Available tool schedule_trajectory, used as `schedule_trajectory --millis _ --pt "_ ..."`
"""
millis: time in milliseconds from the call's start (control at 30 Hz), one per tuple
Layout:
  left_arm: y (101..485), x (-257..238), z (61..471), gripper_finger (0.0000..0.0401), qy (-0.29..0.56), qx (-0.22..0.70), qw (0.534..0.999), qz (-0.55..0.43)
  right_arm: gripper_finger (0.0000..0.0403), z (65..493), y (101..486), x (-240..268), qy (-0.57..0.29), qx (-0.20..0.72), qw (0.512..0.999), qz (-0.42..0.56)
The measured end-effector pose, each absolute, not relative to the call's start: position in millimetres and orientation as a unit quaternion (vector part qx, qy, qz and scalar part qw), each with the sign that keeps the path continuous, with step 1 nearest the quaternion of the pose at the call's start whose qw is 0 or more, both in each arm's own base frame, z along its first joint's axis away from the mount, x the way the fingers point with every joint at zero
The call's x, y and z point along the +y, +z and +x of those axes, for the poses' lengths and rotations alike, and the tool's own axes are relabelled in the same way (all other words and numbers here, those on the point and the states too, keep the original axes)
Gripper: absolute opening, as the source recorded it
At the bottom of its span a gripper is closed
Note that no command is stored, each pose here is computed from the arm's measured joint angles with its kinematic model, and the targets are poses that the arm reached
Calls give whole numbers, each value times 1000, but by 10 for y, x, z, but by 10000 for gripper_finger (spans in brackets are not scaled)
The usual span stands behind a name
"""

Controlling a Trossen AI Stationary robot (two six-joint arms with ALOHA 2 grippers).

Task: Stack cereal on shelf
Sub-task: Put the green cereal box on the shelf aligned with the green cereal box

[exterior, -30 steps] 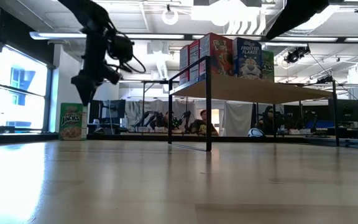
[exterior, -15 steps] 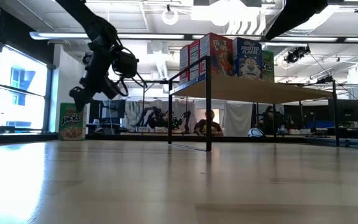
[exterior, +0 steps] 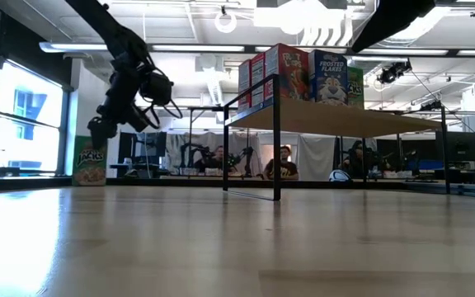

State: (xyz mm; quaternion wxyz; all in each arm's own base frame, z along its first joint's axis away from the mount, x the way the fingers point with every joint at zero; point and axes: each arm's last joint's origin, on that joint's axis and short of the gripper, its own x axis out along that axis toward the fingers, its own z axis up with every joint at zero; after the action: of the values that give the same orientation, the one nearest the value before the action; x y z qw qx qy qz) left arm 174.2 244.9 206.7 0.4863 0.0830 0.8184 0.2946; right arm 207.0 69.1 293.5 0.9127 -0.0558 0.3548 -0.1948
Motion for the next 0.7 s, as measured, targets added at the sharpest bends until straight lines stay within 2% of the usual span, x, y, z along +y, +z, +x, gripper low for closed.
schedule_trajectory --millis 367,700 --pt "2066 2480 1692 278 292 816 495 65 0 2071 2936 691 -196 353 913 -52" --pt "2072 2411 1752 201 281 820 494 74 0 2071 2937 691 -196 353 913 -52"
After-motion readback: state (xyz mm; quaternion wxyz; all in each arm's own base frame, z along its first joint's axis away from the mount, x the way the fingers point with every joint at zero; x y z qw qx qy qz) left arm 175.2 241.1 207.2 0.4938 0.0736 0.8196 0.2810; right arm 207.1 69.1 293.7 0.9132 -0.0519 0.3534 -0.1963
